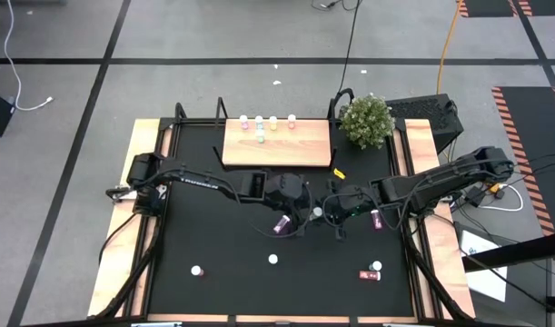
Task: Pick and place medicine bottles onto shelf by color
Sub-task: Put the top yellow medicine bottle on the shelf aligned with the other yellow medicine bottle
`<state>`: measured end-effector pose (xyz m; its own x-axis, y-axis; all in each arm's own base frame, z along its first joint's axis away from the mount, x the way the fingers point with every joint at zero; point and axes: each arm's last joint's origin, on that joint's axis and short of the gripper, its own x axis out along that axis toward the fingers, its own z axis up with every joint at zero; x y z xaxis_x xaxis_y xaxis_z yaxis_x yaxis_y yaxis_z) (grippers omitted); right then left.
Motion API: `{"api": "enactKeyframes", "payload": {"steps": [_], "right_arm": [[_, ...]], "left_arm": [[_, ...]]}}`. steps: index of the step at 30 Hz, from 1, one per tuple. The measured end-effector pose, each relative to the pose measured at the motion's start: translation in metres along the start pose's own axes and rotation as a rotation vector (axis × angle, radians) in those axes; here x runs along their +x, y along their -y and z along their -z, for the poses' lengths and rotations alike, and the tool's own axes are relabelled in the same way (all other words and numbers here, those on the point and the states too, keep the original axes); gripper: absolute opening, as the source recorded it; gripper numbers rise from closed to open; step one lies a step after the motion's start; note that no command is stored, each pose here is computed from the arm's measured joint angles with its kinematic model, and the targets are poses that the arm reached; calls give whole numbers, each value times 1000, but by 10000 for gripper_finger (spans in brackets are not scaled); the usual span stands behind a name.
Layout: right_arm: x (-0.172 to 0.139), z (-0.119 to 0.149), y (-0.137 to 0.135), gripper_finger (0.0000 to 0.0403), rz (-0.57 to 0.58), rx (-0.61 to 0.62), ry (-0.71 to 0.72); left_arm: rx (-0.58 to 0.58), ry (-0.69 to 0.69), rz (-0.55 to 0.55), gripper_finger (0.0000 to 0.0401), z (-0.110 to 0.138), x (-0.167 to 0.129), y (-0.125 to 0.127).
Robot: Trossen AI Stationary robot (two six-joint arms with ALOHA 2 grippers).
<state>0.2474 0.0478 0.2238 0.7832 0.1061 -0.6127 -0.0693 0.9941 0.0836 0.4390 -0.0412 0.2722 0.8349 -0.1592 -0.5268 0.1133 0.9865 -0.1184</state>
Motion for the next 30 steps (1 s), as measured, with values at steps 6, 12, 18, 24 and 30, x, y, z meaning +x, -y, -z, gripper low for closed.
{"api": "enactKeyframes", "payload": {"steps": [6,12,18,24,30], "right_arm": [[0,0,0,94,0,-14,4],[0,0,0,101,-1,-23,4],[0,0,0,102,-2,-25,4],[0,0,0,102,-2,-28,0],[0,0,0,102,-2,-33,1]], "left_arm": [[-25,0,-14,233,0,0,-4],[-24,21,-25,193,-2,0,-5],[-35,4,-28,189,1,3,-5],[-63,5,-42,189,2,6,-6],[-70,3,-43,176,3,6,-6]]}}
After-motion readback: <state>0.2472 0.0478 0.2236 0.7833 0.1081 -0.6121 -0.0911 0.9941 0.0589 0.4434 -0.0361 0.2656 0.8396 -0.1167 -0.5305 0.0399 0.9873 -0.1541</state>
